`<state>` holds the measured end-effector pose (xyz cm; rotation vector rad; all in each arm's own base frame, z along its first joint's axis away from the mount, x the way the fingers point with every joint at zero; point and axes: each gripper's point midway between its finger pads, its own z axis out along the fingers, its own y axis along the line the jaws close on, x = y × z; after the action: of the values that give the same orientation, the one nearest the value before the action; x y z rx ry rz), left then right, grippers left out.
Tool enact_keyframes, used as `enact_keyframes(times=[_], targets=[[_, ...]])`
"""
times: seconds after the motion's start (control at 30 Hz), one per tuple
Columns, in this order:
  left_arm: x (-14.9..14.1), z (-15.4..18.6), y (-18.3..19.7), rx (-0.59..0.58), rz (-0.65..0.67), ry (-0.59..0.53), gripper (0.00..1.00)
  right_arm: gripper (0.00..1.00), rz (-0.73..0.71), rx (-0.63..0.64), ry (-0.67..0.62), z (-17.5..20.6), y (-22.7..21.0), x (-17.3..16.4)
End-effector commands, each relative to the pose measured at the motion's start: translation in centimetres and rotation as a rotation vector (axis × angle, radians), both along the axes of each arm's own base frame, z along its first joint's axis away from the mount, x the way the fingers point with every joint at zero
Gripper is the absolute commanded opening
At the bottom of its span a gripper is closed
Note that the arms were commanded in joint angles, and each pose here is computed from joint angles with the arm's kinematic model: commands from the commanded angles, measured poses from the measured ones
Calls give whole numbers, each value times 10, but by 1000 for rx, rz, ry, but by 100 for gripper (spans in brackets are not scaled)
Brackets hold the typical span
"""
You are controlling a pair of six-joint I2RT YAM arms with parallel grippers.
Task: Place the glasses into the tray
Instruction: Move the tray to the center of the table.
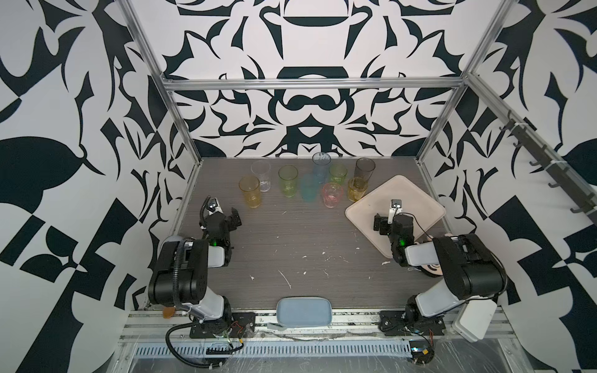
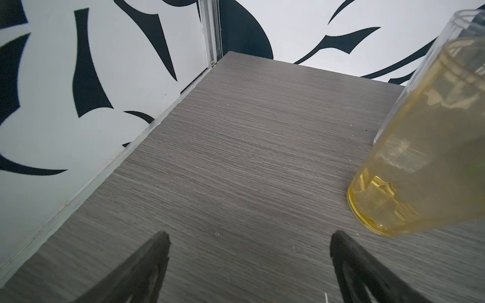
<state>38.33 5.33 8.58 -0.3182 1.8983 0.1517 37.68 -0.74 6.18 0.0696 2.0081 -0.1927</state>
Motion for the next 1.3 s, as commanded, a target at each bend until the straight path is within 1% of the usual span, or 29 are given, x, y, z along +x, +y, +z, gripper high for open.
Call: enact_keyframes(times=[0.0, 1.13, 1.27], targets=[[4, 6, 0, 3, 3, -21, 99, 100, -2, 20, -69, 19, 2, 7], [3, 6, 0, 1, 5, -24, 99, 100, 12, 19, -70, 19, 4, 8], [-1, 17, 1, 4, 11, -52, 99, 100, -5, 19, -94, 29, 0, 5]])
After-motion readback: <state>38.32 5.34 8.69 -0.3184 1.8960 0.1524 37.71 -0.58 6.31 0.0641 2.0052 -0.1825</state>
